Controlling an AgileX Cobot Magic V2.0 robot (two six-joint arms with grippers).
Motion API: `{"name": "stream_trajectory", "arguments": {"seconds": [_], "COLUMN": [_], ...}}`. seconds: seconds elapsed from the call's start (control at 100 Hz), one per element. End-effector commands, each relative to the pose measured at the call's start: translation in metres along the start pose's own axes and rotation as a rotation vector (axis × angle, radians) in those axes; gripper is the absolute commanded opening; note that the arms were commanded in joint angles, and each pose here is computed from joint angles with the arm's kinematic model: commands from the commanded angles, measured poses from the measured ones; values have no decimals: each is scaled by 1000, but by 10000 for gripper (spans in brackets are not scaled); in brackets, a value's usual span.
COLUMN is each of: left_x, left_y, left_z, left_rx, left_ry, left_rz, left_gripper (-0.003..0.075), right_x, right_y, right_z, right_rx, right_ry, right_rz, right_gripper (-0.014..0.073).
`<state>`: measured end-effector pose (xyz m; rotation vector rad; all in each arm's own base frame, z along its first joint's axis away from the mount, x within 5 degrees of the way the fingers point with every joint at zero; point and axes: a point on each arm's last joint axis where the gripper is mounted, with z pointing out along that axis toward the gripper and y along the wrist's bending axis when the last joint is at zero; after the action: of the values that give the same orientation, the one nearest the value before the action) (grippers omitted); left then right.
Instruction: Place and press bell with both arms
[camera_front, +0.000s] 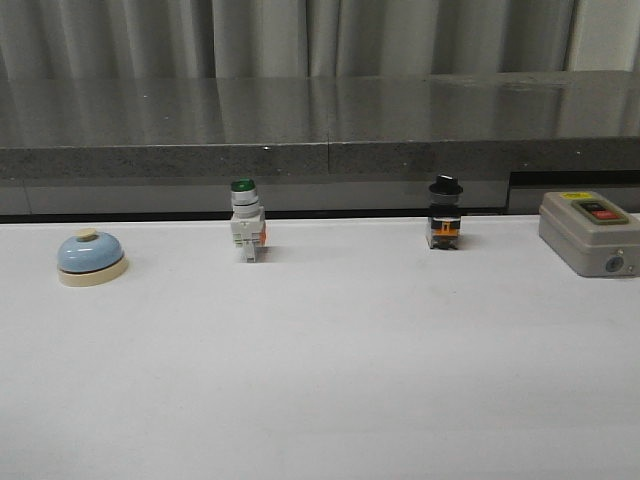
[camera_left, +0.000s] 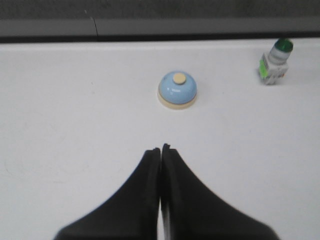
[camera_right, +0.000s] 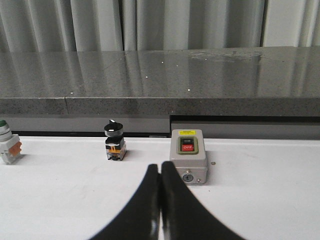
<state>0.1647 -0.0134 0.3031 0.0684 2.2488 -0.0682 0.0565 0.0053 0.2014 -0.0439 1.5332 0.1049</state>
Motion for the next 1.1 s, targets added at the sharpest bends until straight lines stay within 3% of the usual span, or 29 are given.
{"name": "stream_trajectory", "arguments": {"seconds": [0.0,0.17,0.41,0.55,0.72,0.79,0.86,1.09], "left_x": [-17,-16,-14,-13,-12,-12,-11,-11], "left_y": [0,-1,-1,-1,-1,0,0,0], "left_z": [4,22,24,23,23,23,23,23], "left_rx": [5,8,8,9,12,10,4,4], "left_ry": [-18,76,103,119,129,132,136,142], "left_rz": [-19,-27,-28,-14,39,44,52,53], "left_gripper": [-20,-19,8,182,536,631,666,663], "right_x": [-14,-14,-14,-14,-14,-14,-14,-14], "right_y": [0,0,0,0,0,0,0,0], "right_z": [-3,-3,-3,-3,-3,-3,-3,-3], "right_rx": [0,0,0,0,0,0,0,0], "right_ry": [-123,-123,-123,-123,-123,-123,-123,-123], "right_rz": [-7,-7,-7,-7,-7,-7,-7,-7], "right_gripper": [-70,-70,-70,-70,-70,-70,-70,-70]}}
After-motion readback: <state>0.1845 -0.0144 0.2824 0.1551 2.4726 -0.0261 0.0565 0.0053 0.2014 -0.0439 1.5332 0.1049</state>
